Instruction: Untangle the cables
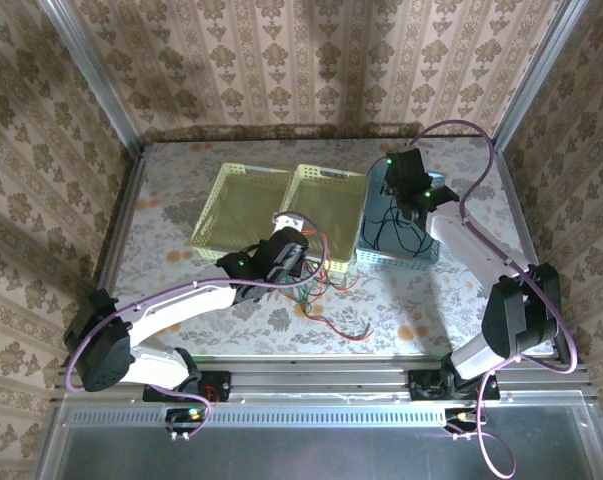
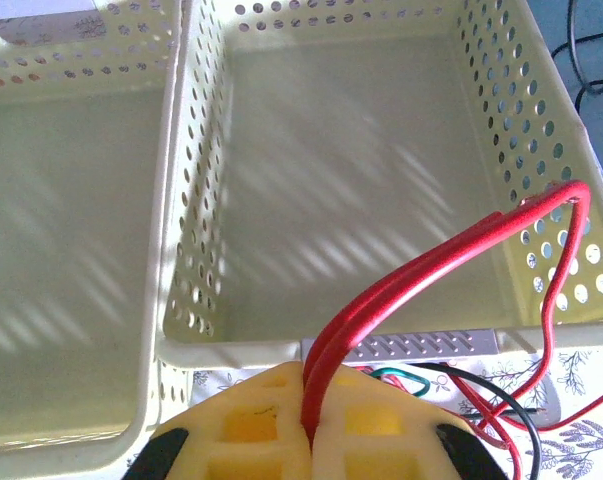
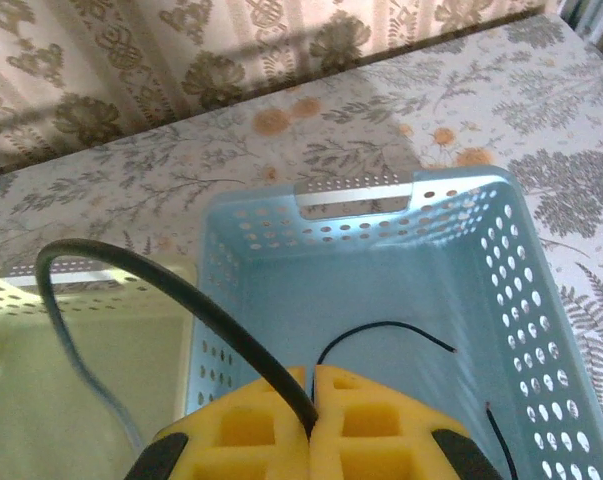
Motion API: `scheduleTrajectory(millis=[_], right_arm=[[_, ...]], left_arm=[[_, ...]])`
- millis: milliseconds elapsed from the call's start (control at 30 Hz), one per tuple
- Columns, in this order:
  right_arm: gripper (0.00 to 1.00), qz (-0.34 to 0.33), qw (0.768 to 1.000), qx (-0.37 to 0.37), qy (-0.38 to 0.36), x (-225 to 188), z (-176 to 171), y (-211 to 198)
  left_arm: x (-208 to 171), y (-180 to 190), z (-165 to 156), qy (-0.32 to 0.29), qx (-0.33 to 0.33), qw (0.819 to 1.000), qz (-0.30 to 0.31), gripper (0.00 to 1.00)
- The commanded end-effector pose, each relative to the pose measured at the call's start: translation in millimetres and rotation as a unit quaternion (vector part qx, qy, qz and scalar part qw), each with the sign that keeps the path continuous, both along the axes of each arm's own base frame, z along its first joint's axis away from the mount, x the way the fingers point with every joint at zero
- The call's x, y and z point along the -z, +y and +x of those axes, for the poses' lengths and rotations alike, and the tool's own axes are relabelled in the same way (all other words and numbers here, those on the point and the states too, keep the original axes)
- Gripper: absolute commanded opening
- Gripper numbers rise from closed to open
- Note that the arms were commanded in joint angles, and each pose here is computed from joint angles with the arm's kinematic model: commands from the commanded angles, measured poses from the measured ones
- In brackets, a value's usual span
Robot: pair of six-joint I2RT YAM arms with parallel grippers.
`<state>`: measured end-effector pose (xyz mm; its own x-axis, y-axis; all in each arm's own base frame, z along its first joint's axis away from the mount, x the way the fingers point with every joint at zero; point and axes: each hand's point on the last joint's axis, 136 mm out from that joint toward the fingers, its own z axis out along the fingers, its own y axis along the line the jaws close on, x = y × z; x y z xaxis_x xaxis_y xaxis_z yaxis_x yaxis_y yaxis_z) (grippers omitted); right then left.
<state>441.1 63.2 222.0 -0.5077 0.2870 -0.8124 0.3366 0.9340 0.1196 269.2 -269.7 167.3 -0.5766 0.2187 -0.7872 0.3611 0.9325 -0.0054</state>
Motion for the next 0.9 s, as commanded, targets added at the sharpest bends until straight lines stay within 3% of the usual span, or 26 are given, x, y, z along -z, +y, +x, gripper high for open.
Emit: scheduleTrajectory(millis=[0, 33, 133, 200, 467, 567, 667, 733, 867], right_arm=[[0.00, 0.000, 0.998, 0.057, 0.013, 17, -13, -19], [0.02, 0.004, 0.998, 0.062, 0.014, 21, -16, -21], [0.37, 0.012, 0.997, 0.063, 0.031, 29, -23, -22], [0.43, 0.019, 0.998, 0.046, 0.041, 31, -30, -18], [0.42, 0.055, 0.996, -0.055, 0.034, 26, -91, 5], [0.42, 0.083, 0.985, -0.139, 0.056, 40, -118, 39], [0.42, 0.109, 0.953, -0.271, 0.075, 55, -147, 100], [0.41, 0.119, 0.919, -0.361, 0.100, 67, -171, 141], [0.39, 0.098, 0.869, -0.459, 0.153, 87, -198, 186]], left_arm=[[6, 2, -1, 0.008, -0.008, 1.000, 0.008, 0.00], [6, 1, -1, 0.008, -0.006, 1.000, 0.009, 0.00], [7, 1, -1, 0.009, -0.004, 1.000, 0.010, 0.00], [8, 0, -2, 0.011, 0.000, 1.000, 0.009, 0.00], [14, 0, -3, 0.021, 0.006, 1.000, 0.008, 0.00], [16, 3, -3, 0.030, 0.005, 1.000, -0.001, 0.00], [19, 5, -2, 0.038, 0.007, 0.999, -0.015, 0.00], [21, 6, -2, 0.045, 0.008, 0.999, -0.021, 0.00], [24, 6, -3, 0.056, 0.013, 0.998, -0.022, 0.00]])
